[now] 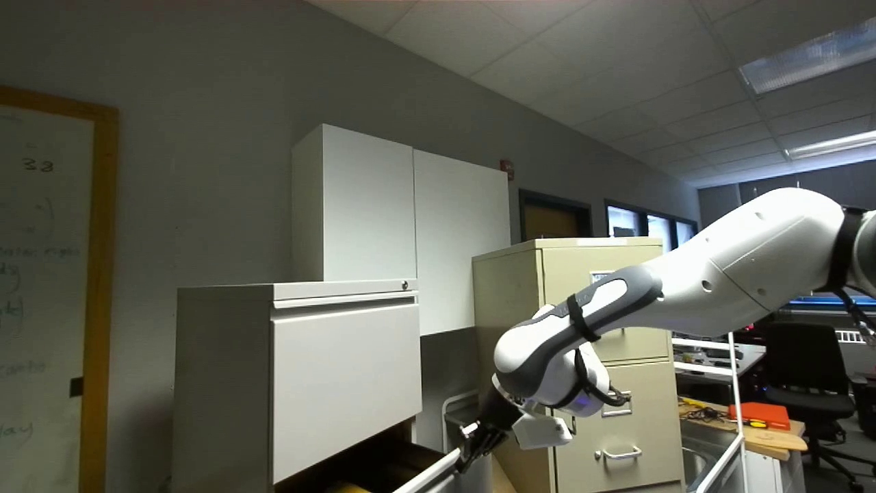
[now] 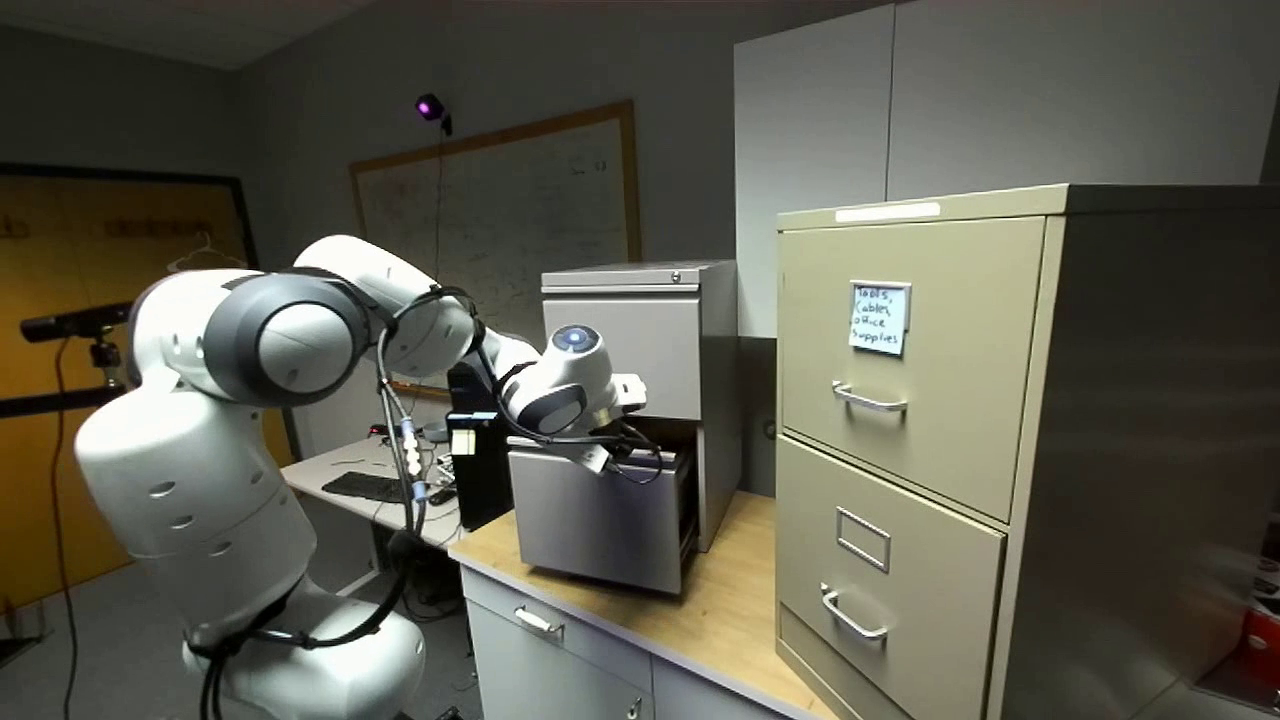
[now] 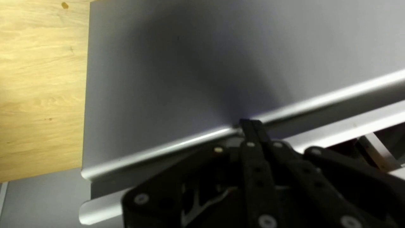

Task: Close the bottom drawer of the cabinet at the left

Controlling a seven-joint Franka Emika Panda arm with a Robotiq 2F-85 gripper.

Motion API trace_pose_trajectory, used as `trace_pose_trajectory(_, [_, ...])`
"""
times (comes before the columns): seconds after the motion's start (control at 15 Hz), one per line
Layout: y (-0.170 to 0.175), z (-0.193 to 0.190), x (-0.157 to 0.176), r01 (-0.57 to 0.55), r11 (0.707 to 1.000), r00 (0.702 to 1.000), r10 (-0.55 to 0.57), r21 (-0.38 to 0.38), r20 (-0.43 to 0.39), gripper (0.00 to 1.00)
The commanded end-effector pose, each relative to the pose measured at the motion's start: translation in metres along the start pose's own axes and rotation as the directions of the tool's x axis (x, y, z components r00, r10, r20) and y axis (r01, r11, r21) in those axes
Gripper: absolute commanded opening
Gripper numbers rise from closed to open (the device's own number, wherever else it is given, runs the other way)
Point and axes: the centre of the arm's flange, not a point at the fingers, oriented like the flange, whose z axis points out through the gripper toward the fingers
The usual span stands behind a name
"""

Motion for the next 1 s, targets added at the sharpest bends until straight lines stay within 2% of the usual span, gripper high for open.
trace_pose_trajectory(0.0, [-0.011,0.027,0.051,0.048,0.997,0.998,-0.045,0.063,-0.046,0.0])
trace_pose_trajectory(0.33, [-0.005,0.052,0.092,0.09,0.993,0.995,-0.087,0.081,-0.044,0.0])
trace_pose_trajectory(0.93, [0.003,0.091,0.167,0.11,0.981,0.994,-0.109,0.163,-0.017,0.0])
